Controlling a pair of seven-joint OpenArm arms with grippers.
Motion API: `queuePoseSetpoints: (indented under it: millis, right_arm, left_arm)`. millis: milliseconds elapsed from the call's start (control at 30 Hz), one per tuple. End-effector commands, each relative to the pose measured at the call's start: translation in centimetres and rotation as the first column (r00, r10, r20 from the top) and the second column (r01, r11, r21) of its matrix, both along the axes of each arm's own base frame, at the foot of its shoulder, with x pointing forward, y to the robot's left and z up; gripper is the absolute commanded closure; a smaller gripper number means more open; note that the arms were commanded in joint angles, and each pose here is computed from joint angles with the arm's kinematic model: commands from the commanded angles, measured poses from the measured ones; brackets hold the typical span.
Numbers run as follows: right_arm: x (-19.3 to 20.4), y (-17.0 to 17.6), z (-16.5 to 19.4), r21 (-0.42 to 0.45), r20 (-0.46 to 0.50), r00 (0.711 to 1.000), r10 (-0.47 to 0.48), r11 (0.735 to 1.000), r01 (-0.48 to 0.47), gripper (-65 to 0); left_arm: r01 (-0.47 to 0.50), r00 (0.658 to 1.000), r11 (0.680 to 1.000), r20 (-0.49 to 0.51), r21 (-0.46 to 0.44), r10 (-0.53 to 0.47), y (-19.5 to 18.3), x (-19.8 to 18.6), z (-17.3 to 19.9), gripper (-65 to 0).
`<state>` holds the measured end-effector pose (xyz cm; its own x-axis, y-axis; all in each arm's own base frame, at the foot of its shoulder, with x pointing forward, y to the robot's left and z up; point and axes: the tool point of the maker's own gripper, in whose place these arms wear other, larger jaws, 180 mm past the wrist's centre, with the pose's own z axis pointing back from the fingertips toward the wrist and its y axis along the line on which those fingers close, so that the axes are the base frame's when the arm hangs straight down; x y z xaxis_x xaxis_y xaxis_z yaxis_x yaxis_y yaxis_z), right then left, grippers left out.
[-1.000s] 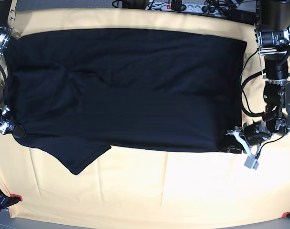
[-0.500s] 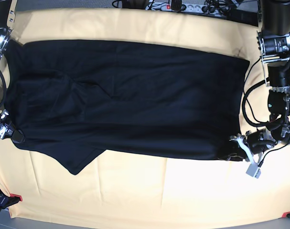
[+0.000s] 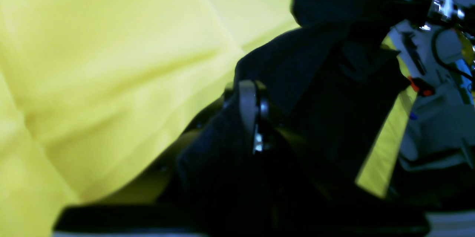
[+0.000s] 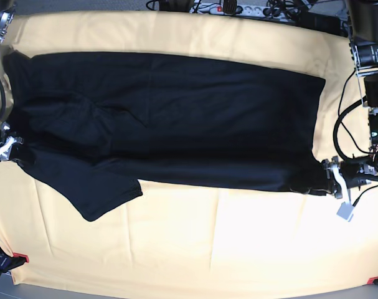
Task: Fold the T-shirt properly
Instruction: 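Fold the shirt's long edge over with both grippers, narrowing the strip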
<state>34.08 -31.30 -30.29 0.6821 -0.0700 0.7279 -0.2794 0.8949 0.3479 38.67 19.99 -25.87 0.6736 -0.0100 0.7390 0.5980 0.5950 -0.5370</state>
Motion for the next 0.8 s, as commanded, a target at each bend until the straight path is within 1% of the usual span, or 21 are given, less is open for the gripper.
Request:
queuePoseSetpoints:
  millis: [0,67,167,400,500,667,767]
  right_arm:
    - [0.9,-0.9,2.7,-0.027,0.073,0.997,0.003,1.0,-0.001,0.0]
    - [1.0,-0.9,3.4,-0.045,0.087,0.996,0.012,0.999,-0.009,0.0]
    - [1.2,-0.7,4.3,-0.045,0.112,0.993,0.025,0.999,-0.02,0.0]
    - [1.3,-0.7,4.6,-0.04,0.121,0.992,0.024,0.999,-0.02,0.0]
    - [1.4,-1.1,4.9,-0.05,0.127,0.992,0.022,0.999,-0.016,0.0]
    - [1.3,-1.0,4.9,-0.044,0.125,0.992,0.024,0.999,-0.019,0.0]
    - [0.9,-0.3,4.9,-0.009,0.103,0.994,0.049,0.999,-0.048,0.0]
  left_arm:
    - [0.003,0.999,1.0,0.052,-0.016,-0.002,0.4,0.5,2.0,0.0]
    - [0.001,0.999,1.0,0.042,-0.005,-0.001,0.8,0.2,1.7,0.0]
    - [-0.012,0.999,1.0,0.045,0.013,0.012,1.8,0.2,2.0,0.0]
    - [-0.036,0.998,0.998,0.055,0.059,0.033,3.7,0.0,2.8,0.0]
    - [-0.047,0.998,0.996,0.056,0.078,0.043,4.6,-0.1,3.0,0.0]
    - [-0.043,0.998,0.996,0.055,0.074,0.039,4.3,-0.1,2.9,0.0]
    - [-0.034,0.999,0.996,0.043,0.086,0.031,4.4,-0.3,2.7,0.0]
